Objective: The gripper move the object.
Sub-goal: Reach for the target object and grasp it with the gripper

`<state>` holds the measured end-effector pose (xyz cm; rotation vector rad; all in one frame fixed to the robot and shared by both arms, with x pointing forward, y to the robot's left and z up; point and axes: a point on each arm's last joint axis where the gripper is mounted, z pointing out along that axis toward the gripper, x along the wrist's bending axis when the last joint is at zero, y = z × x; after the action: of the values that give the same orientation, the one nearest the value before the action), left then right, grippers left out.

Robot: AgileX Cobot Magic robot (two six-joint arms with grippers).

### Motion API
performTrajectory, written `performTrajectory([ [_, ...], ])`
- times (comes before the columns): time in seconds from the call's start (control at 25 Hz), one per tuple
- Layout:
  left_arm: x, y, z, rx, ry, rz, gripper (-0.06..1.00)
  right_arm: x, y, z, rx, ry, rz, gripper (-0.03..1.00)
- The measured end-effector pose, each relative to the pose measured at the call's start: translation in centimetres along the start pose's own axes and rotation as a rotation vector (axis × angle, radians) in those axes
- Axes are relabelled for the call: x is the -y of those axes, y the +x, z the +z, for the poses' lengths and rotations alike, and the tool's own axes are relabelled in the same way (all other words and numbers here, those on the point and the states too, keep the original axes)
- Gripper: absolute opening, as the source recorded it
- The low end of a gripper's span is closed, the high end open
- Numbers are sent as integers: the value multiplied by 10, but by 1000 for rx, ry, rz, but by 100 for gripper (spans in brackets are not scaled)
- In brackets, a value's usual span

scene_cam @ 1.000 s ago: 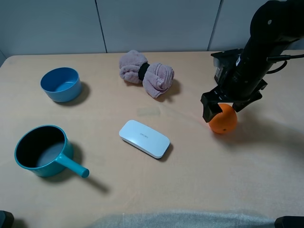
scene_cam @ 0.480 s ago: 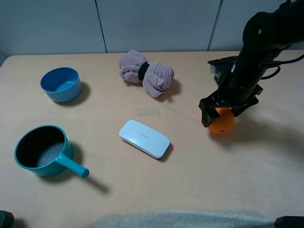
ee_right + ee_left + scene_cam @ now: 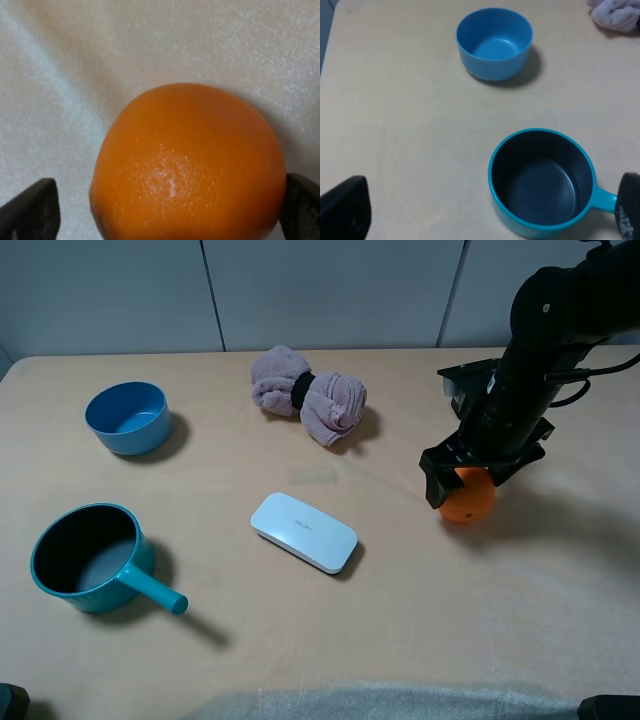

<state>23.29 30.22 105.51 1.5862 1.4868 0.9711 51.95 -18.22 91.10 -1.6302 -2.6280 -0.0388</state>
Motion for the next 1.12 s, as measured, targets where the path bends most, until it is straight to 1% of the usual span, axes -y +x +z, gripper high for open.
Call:
performTrajectory([
  [0.4, 0, 0, 0, 0, 0, 0, 99, 0, 0, 8, -3, 30, 2, 69],
  [1.12, 0, 0, 0, 0, 0, 0, 99, -1, -1, 9, -1, 25, 1, 69],
])
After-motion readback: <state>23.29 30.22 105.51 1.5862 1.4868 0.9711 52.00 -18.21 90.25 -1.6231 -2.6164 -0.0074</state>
